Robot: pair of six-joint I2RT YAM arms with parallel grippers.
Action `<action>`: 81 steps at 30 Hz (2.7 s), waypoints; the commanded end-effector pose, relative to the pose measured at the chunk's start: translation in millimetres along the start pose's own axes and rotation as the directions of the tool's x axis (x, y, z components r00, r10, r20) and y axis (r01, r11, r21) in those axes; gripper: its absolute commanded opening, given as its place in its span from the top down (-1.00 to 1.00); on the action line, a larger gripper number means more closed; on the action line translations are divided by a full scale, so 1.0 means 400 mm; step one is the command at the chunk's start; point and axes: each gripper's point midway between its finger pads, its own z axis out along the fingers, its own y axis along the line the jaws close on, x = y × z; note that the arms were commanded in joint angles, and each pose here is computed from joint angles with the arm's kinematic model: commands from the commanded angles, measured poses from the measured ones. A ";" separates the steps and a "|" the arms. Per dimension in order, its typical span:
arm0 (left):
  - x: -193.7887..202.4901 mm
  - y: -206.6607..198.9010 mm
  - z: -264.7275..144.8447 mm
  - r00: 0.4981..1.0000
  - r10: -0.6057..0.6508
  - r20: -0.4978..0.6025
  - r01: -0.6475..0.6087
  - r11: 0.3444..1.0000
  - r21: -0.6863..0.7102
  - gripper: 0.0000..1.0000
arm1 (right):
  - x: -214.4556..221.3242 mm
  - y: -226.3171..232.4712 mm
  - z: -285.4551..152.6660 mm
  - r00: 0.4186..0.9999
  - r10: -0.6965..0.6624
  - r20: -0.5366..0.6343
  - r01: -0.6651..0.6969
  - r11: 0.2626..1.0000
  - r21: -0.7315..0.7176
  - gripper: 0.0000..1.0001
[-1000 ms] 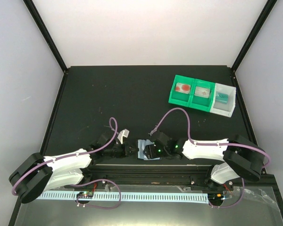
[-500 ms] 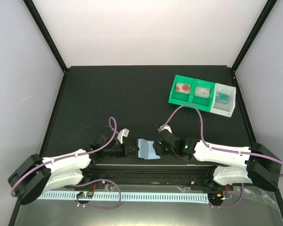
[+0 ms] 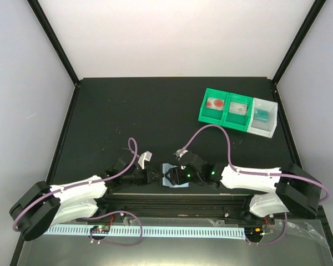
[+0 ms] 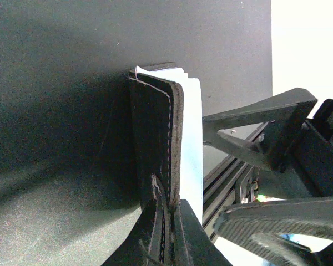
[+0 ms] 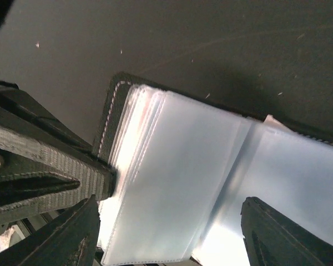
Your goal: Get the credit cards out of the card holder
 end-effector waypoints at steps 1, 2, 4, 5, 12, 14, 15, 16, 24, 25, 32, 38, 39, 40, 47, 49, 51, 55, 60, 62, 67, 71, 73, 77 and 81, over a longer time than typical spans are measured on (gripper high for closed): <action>-0.004 -0.031 0.001 1.000 0.016 0.000 -0.016 0.999 0.042 0.97 | 0.009 0.019 0.017 1.000 0.019 -0.013 -0.019 0.998 -0.051 -0.41; -0.004 -0.030 0.001 1.000 0.016 0.001 -0.016 0.999 0.041 0.97 | 0.011 0.013 0.021 1.000 0.022 -0.013 -0.022 0.999 -0.044 -0.41; -0.004 -0.030 0.003 1.000 0.017 -0.002 -0.017 0.999 0.040 0.96 | 0.016 0.007 0.029 1.000 0.027 -0.015 -0.027 0.999 -0.040 -0.40; -0.002 -0.031 0.004 1.000 0.017 -0.006 -0.017 0.999 0.041 0.95 | 0.019 0.007 0.033 0.999 0.028 -0.021 -0.028 0.999 -0.042 -0.40; -0.003 -0.027 0.010 1.000 0.014 -0.011 -0.014 0.999 0.035 0.85 | 0.042 -0.007 0.060 0.997 0.043 -0.057 -0.044 0.999 -0.025 -0.39; -0.002 -0.026 0.011 1.000 0.013 -0.012 -0.013 0.999 0.035 0.84 | 0.046 -0.013 0.063 0.997 0.047 -0.062 -0.048 0.999 -0.015 -0.39; -0.002 -0.025 0.012 1.000 0.013 -0.012 -0.013 0.999 0.034 0.81 | 0.046 -0.018 0.063 0.997 0.048 -0.060 -0.049 0.999 -0.007 -0.39; -0.002 -0.025 0.011 1.000 0.013 -0.012 -0.012 0.999 0.035 0.79 | 0.048 -0.024 0.063 0.997 0.051 -0.060 -0.051 0.999 0.005 -0.38; -0.002 -0.028 0.010 1.000 0.017 -0.009 -0.017 0.999 0.040 0.67 | 0.060 -0.046 0.062 0.996 0.065 -0.055 -0.064 0.998 0.028 -0.28; -0.001 -0.030 0.010 1.000 0.019 -0.010 -0.019 0.999 0.045 0.72 | 0.063 -0.053 0.063 0.996 0.068 -0.057 -0.066 0.997 0.041 -0.26; 0.001 -0.032 0.010 1.000 0.023 -0.010 -0.023 0.998 0.055 0.96 | 0.072 -0.089 0.056 0.995 0.090 -0.049 -0.085 0.991 0.105 -0.17; 0.000 -0.037 0.009 1.000 0.027 -0.009 -0.026 0.998 0.062 0.97 | 0.062 -0.140 0.015 0.994 0.110 -0.006 -0.106 0.970 0.220 -0.08; 0.003 -0.037 0.009 1.000 0.027 -0.012 -0.027 0.998 0.062 0.97 | 0.053 -0.145 0.003 0.994 0.110 0.018 -0.111 0.967 0.230 -0.07; 0.002 -0.037 0.009 1.000 0.026 -0.012 -0.025 0.998 0.062 0.97 | 0.044 -0.146 -0.009 0.993 0.109 0.038 -0.115 0.966 0.232 -0.06; 0.002 -0.037 0.008 1.000 0.027 -0.011 -0.026 0.998 0.061 0.97 | -0.003 -0.093 -0.056 0.991 0.105 0.084 -0.118 0.980 0.162 -0.04; 0.003 -0.035 0.007 1.000 0.026 -0.011 -0.025 0.998 0.059 0.97 | -0.016 -0.064 -0.061 0.990 0.104 0.100 -0.114 0.988 0.100 -0.04; 0.003 -0.033 0.007 1.000 0.025 -0.010 -0.025 0.998 0.057 0.97 | -0.024 -0.043 -0.066 0.989 0.104 0.109 -0.110 0.992 0.053 -0.04; 0.003 -0.034 0.006 1.000 0.024 -0.009 -0.024 0.998 0.058 0.97 | -0.033 -0.006 -0.069 0.989 0.087 0.119 -0.084 0.996 -0.028 -0.03; 0.001 -0.038 0.006 1.000 0.026 -0.007 -0.026 0.998 0.059 0.97 | -0.019 0.009 -0.041 0.994 0.076 0.080 -0.071 0.996 -0.060 -0.09; 0.001 -0.037 0.006 1.000 0.025 -0.008 -0.024 0.998 0.057 0.97 | -0.009 0.011 -0.026 0.995 0.079 0.058 -0.075 0.995 -0.063 -0.12; 0.001 -0.038 0.006 1.000 0.026 -0.010 -0.025 0.998 0.058 0.97 | 0.012 0.013 0.009 0.997 0.081 0.009 -0.080 0.995 -0.067 -0.25; 0.000 -0.039 0.005 1.000 0.025 -0.007 -0.025 0.998 0.056 0.97 | 0.032 -0.001 0.030 0.996 0.090 -0.025 -0.091 0.995 -0.040 -0.32; -0.001 -0.040 0.005 1.000 0.026 -0.007 -0.026 0.998 0.057 0.97 | 0.037 -0.007 0.036 0.995 0.092 -0.032 -0.093 0.995 -0.030 -0.32; -0.001 -0.041 0.005 1.000 0.027 -0.007 -0.026 0.998 0.058 0.97 | 0.049 -0.018 0.046 0.994 0.096 -0.053 -0.097 0.995 -0.008 -0.38; 0.001 -0.041 0.006 1.000 0.026 -0.008 -0.026 0.998 0.059 0.97 | 0.052 -0.018 0.052 0.993 0.099 -0.057 -0.100 0.995 -0.012 -0.43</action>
